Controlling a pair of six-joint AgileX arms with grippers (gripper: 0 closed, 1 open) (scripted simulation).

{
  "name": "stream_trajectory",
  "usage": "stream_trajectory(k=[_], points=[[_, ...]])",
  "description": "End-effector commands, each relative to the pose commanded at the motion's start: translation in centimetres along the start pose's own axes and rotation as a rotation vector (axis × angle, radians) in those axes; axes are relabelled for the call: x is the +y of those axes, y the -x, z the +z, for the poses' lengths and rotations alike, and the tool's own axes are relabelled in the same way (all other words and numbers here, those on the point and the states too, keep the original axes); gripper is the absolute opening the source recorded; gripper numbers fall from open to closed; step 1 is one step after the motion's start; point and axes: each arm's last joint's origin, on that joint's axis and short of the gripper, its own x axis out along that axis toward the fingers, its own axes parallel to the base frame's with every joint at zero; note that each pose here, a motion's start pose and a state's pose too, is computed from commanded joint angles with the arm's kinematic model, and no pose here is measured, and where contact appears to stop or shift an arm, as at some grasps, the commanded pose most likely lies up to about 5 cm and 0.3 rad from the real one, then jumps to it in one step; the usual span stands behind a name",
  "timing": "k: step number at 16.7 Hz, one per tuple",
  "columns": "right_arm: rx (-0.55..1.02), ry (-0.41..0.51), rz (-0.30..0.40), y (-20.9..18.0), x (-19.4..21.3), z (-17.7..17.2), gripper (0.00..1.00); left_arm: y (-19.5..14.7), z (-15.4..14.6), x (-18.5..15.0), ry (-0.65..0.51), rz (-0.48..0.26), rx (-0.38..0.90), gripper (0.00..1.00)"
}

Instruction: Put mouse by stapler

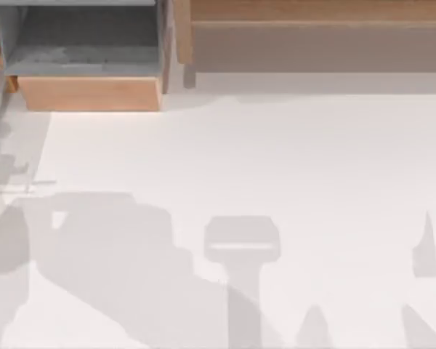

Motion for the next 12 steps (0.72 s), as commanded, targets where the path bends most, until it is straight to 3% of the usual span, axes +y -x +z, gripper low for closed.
stream_trajectory(k=[5, 12], points=[[0.0, 0.0, 0.0, 0.0, 0.0, 0.0, 1.0, -8.6, -1.9, -1.2, 0.006, -0.007, 0.144, 0.0], [0.0, 0.0, 0.0, 0.0, 0.0, 0.0, 1.0, -9.2, -2.0, -1.4, 0.002, -0.008, 0.155, 0.0]])
